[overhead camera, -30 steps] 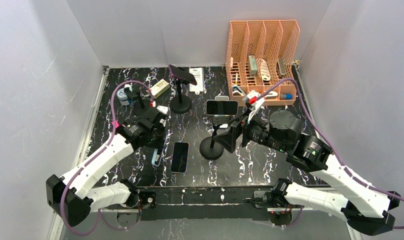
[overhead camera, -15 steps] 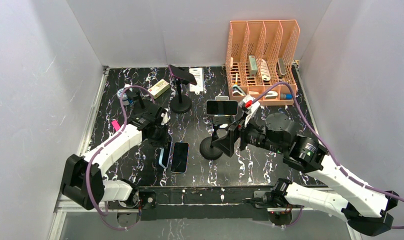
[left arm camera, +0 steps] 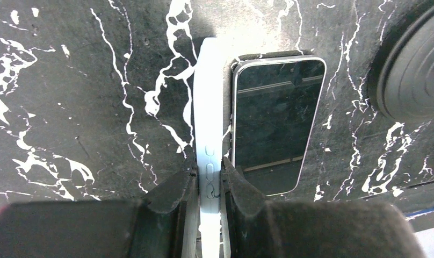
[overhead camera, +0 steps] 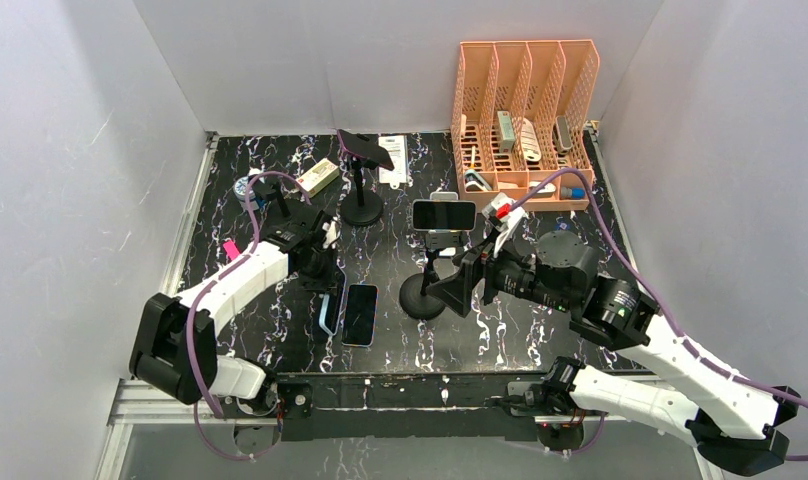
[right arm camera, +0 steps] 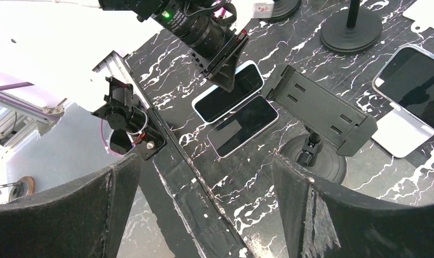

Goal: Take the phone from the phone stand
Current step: Place the phone at the center of the board.

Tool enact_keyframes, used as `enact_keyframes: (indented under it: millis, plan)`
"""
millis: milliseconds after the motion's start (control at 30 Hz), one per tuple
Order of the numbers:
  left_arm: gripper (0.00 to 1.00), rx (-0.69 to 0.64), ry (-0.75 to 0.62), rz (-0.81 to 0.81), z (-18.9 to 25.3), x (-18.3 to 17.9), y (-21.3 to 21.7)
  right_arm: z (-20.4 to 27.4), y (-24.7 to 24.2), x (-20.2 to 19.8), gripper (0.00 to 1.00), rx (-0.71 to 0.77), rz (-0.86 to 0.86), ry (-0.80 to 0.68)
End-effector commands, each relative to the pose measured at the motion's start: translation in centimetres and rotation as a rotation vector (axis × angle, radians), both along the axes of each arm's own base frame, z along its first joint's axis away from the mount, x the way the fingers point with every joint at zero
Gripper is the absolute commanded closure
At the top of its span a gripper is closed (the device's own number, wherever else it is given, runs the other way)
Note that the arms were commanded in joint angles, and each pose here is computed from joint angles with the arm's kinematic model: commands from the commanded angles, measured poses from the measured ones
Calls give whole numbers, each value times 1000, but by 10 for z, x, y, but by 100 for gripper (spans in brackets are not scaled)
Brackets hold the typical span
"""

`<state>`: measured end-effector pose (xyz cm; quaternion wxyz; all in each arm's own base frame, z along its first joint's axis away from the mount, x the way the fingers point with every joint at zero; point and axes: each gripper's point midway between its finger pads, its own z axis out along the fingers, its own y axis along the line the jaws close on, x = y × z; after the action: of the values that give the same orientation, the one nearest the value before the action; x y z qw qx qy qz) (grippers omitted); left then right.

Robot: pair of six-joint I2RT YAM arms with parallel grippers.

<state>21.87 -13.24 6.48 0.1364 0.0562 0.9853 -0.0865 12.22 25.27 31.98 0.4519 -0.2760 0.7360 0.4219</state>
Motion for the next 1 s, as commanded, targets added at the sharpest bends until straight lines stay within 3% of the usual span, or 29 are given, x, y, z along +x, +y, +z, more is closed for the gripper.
enact_keyframes:
  millis: [0, 967]
  plan:
    - [100, -79, 21, -17, -1, -4, -11, 10, 5, 3, 1, 45, -3, -18]
    - [100, -265, 55, 58, -5, -31, -19, 12, 16, 6, 1, 49, 8, 11]
